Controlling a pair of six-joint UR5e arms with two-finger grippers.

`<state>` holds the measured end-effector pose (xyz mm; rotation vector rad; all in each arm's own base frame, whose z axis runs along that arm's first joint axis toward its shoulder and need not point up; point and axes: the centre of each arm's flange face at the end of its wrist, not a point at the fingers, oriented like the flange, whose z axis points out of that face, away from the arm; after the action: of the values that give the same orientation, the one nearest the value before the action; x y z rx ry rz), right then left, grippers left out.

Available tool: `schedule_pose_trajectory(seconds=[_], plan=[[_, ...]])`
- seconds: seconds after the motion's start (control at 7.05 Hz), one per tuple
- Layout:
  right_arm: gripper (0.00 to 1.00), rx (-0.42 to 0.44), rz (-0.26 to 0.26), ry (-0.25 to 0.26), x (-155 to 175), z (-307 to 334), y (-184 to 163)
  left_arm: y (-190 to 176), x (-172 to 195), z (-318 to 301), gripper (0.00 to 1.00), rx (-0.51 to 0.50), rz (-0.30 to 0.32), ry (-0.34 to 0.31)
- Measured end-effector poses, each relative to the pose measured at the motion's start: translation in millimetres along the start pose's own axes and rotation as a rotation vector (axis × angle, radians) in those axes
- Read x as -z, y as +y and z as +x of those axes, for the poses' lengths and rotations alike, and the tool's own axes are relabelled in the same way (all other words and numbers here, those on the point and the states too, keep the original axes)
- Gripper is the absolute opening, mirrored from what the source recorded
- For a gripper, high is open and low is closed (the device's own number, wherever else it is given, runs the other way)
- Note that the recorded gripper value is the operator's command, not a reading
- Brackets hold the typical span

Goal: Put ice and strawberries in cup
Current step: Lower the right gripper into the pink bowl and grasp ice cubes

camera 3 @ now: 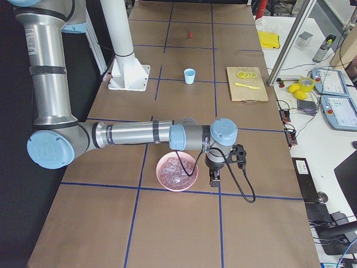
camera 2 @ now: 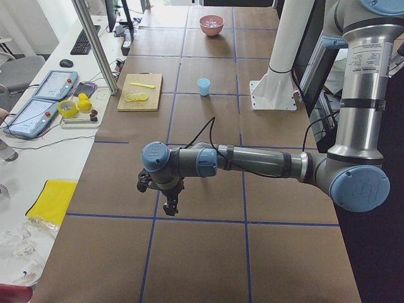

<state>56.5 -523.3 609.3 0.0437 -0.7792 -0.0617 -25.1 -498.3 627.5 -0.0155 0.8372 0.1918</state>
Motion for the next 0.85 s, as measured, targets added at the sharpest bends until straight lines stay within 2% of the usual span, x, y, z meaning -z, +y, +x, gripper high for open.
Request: schedule_pose_trajectory(seconds=[0.14,0.43,0.57,0.85], plan=[[1.00,0.027,-0.003,-0.001,-2,-13,1,4,-1,0,1.00,0.002,0.001,0.009],[1.00,0.099,-0.022,-0.006,-11,-52,27,7,4,8,1.00,-0.010,0.013,0.013],[0.99,0.101,-0.031,-0.012,-13,-66,40,8,6,10,1.00,-0.014,0.016,0.014],[0.96,0.023,-0.082,-0.018,-31,-98,67,8,7,13,1.00,-0.017,0.019,0.019]])
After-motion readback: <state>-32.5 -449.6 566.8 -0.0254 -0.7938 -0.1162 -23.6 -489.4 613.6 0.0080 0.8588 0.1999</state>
